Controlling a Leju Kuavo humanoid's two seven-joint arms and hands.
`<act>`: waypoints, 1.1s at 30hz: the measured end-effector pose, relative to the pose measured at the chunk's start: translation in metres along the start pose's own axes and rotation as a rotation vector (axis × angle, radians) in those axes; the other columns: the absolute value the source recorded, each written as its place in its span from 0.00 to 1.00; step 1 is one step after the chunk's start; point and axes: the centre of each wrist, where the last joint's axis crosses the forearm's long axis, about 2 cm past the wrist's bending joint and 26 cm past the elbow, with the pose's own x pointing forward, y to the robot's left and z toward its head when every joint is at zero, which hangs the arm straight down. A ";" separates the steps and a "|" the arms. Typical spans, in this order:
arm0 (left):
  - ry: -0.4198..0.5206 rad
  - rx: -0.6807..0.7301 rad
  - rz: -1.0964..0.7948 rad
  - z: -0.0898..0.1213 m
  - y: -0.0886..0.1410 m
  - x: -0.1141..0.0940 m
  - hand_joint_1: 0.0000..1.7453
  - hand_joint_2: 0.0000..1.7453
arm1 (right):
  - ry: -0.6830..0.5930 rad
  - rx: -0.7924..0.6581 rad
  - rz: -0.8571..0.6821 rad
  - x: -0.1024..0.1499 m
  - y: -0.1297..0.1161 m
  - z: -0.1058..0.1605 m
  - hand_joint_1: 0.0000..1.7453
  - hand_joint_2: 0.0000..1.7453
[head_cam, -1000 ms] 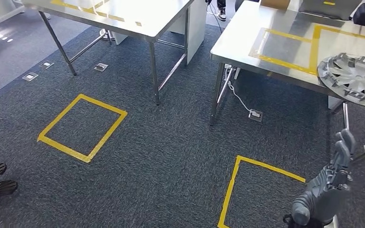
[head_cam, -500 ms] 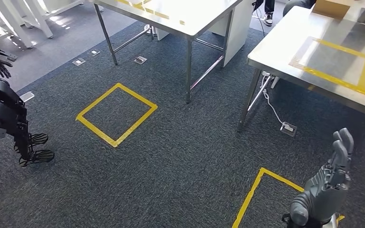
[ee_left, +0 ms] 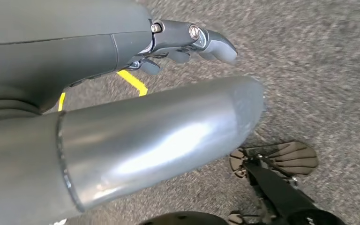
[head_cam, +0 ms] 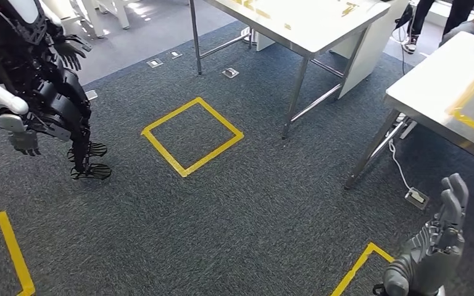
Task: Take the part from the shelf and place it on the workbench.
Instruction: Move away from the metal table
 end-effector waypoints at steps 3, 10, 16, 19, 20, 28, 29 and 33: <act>-0.001 -0.002 -0.001 0.000 -0.001 0.001 0.00 0.00 | -0.003 0.005 0.003 0.000 0.000 0.000 0.00 0.00; 0.009 -0.012 -0.004 0.001 -0.001 -0.002 0.00 0.00 | -0.012 0.040 0.008 0.002 -0.001 0.003 0.00 0.00; 0.011 -0.019 -0.003 0.001 -0.003 -0.002 0.00 0.75 | -0.006 0.050 0.010 0.005 0.000 0.005 0.00 0.00; 0.005 -0.021 -0.003 0.000 -0.003 0.000 0.00 1.00 | -0.009 0.058 0.013 0.006 0.001 0.005 0.00 0.00; 0.005 -0.021 -0.003 0.000 -0.004 0.000 0.00 1.00 | -0.009 0.059 0.014 0.006 0.001 0.005 0.00 0.00; 0.013 -0.022 -0.005 -0.001 -0.004 0.002 0.00 1.00 | -0.007 0.068 0.019 0.008 0.001 0.007 0.00 0.00; 0.014 -0.021 -0.006 -0.001 -0.003 0.002 0.00 1.00 | -0.007 0.069 0.020 0.008 0.001 0.008 0.00 0.00; 0.015 -0.022 -0.005 -0.001 -0.003 0.001 0.00 1.00 | -0.010 0.072 0.023 0.008 0.001 0.008 0.00 0.00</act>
